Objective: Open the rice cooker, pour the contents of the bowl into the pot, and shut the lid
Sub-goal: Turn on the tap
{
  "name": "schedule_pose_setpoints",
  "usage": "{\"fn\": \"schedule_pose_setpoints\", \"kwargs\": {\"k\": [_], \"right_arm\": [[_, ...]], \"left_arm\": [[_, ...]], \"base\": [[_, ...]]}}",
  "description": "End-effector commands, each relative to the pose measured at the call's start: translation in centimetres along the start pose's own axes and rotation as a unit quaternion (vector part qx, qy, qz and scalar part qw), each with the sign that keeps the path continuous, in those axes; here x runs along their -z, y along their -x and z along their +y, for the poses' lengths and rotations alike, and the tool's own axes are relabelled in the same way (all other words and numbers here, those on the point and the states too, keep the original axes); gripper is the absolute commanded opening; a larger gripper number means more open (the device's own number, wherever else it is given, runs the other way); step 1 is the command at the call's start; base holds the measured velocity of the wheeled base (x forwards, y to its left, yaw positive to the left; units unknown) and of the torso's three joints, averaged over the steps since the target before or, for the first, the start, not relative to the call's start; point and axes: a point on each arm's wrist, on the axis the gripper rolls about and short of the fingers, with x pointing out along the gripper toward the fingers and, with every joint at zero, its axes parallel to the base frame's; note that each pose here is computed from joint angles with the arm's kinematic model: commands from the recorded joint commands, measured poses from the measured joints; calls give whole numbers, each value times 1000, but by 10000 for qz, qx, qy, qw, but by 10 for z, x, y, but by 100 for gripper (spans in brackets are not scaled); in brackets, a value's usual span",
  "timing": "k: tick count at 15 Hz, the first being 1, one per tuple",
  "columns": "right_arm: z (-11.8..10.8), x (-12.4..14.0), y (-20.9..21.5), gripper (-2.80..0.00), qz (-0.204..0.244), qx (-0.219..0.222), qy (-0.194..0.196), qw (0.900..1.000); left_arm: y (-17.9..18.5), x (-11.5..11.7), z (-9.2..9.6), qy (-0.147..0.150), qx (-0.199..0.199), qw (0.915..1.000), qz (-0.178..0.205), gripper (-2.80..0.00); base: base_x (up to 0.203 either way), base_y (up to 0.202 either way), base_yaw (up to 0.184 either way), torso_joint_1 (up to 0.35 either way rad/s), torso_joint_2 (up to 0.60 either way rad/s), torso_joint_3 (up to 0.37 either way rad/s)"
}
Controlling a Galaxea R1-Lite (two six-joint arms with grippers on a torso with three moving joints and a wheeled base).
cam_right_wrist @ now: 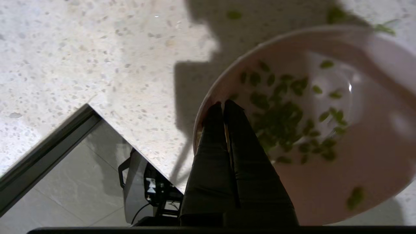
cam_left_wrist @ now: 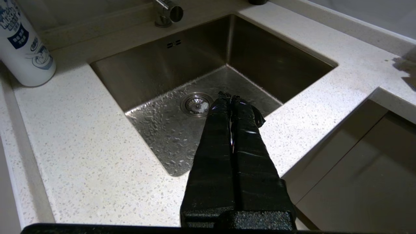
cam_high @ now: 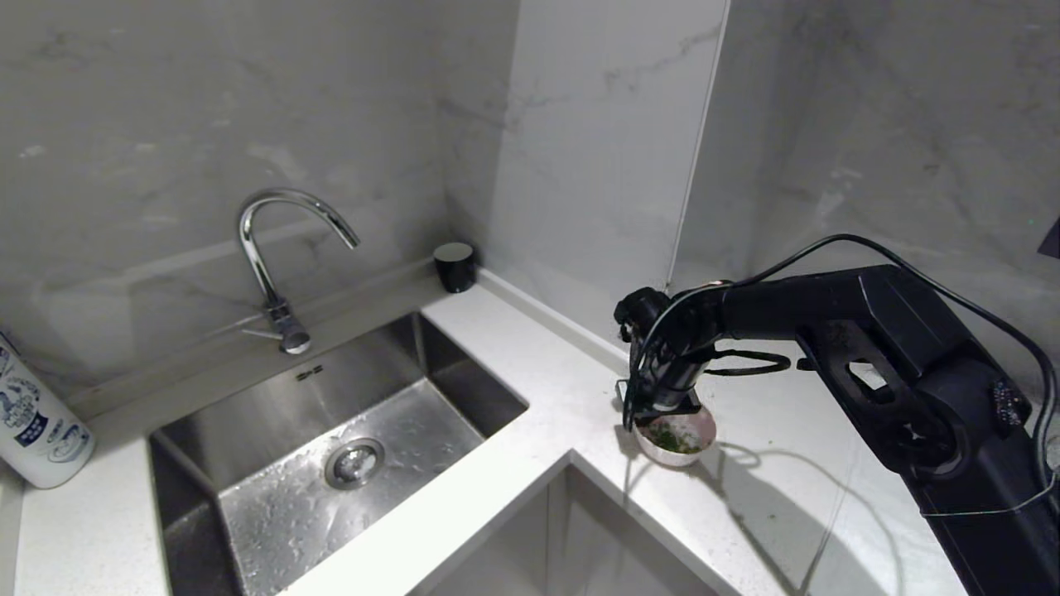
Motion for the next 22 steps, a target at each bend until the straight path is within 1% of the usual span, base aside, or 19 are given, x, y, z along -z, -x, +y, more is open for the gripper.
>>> {"fn": "schedule_pose_setpoints", "kwargs": {"k": [1, 5, 8, 11, 12, 14, 16, 18, 22], "right_arm": [[5, 1, -3, -280, 8, -25, 57, 10000], [12, -2, 3, -280, -209, -127, 96, 9997], [22, -2, 6, -280, -347, -247, 170, 9989], [33, -4, 6, -280, -620, -381, 238, 9971], [36, -5, 6, -280, -710, -427, 221, 9963], [42, -4, 5, -280, -754, -472, 233, 9958], [47, -3, 9, -280, -767, -576, 76, 9954], [46, -3, 20, -280, -806, -621, -36, 9948], [31, 3, 56, -280, -813, -550, -137, 9951]], "left_arm": [[0, 0, 0, 5, -3, 10000, 2, -280], [0, 0, 0, 5, -3, 10000, 2, -280], [0, 0, 0, 5, -3, 10000, 2, -280], [0, 0, 0, 5, -3, 10000, 2, -280], [0, 0, 0, 13, -3, 10000, 2, -280], [0, 0, 0, 13, -5, 10000, 2, -280], [0, 0, 0, 21, -10, 10000, -6, -280], [0, 0, 0, 21, -10, 10000, -6, -280], [0, 0, 0, 21, -10, 10000, -6, -280]], "base": [[0, 0, 0, 0, 0, 0], [0, 0, 0, 0, 0, 0], [0, 0, 0, 0, 0, 0], [0, 0, 0, 0, 0, 0], [0, 0, 0, 0, 0, 0], [0, 0, 0, 0, 0, 0], [0, 0, 0, 0, 0, 0], [0, 0, 0, 0, 0, 0], [0, 0, 0, 0, 0, 0]]}}
